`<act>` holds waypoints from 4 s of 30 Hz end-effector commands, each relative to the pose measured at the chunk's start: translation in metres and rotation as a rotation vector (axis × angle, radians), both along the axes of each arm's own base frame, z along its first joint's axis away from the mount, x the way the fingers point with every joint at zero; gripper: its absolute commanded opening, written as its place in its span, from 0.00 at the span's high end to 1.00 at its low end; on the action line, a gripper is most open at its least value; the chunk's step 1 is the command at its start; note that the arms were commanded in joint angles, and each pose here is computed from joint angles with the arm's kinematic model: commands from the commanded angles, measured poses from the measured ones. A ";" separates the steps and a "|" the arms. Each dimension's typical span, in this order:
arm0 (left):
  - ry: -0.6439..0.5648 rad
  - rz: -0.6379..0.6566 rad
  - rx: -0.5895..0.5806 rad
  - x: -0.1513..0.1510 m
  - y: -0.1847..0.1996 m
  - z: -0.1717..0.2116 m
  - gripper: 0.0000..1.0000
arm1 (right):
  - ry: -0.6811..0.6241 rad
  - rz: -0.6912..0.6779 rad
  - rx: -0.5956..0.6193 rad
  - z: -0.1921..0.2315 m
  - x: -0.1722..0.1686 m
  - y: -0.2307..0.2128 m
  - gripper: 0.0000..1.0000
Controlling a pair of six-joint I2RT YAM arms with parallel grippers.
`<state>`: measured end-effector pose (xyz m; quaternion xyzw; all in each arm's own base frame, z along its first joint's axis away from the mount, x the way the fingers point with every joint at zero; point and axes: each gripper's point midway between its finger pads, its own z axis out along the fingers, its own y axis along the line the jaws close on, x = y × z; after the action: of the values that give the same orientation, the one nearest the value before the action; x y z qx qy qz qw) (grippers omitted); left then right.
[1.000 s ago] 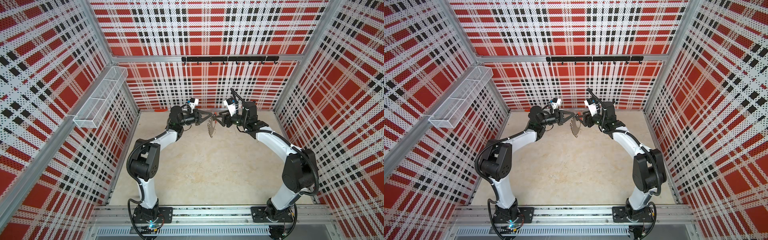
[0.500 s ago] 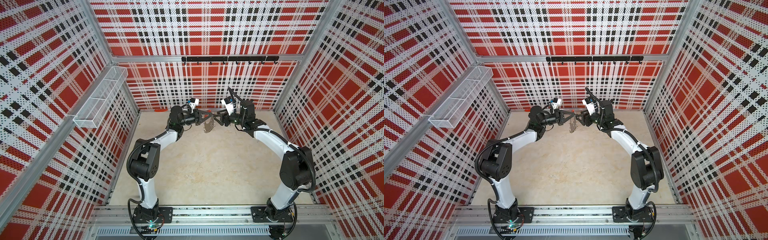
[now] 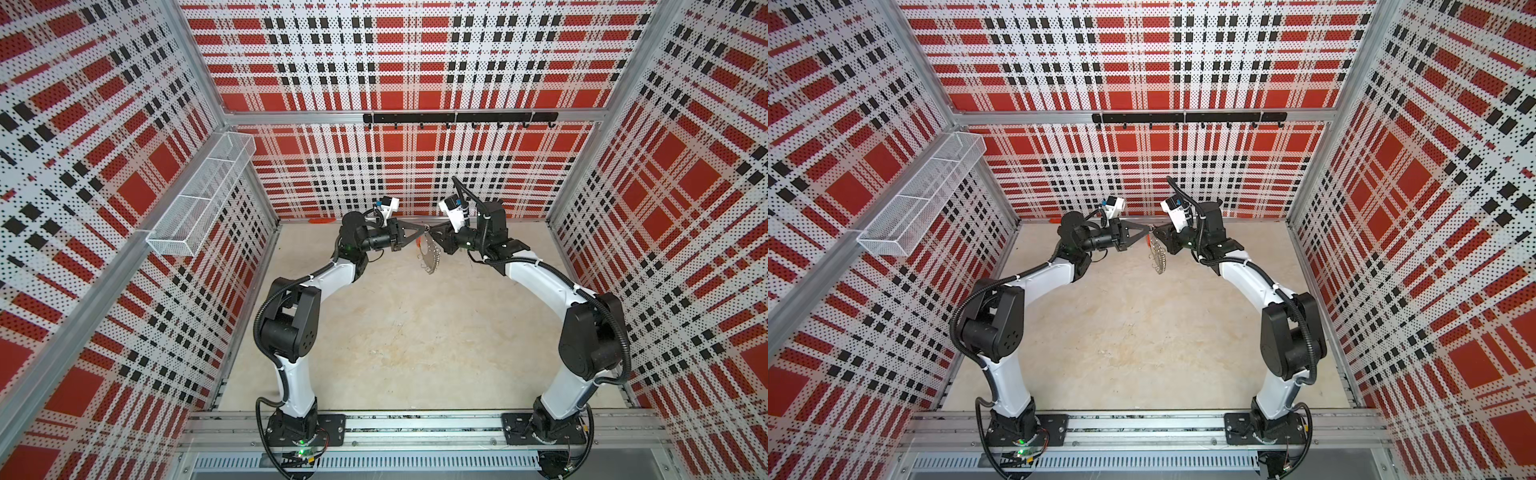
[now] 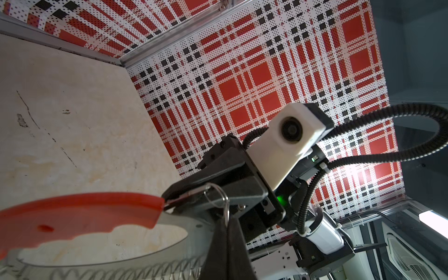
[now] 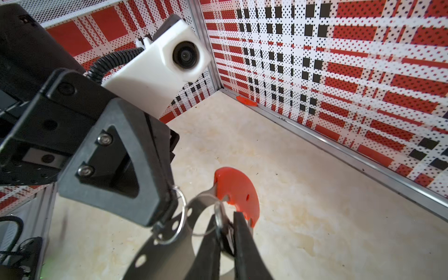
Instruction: Put the keys on the keyring
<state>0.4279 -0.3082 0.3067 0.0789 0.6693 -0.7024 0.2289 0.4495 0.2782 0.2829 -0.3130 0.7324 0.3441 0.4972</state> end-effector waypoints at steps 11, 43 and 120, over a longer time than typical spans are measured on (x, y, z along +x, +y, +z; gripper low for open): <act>-0.075 -0.049 -0.018 -0.013 -0.011 0.022 1.00 | -0.086 -0.070 -0.090 0.023 0.003 -0.005 0.99; -0.058 -0.071 -0.011 -0.013 -0.019 0.012 1.00 | -0.016 -0.073 -0.187 0.026 -0.003 -0.002 0.65; -0.037 -0.081 -0.034 -0.004 -0.027 0.011 1.00 | 0.396 -0.145 0.136 0.030 -0.011 -0.025 0.81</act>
<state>0.4265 -0.3355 0.2961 0.0873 0.6683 -0.7134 0.1920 0.4345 0.2518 0.3129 -0.1515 0.8149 0.4021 0.3889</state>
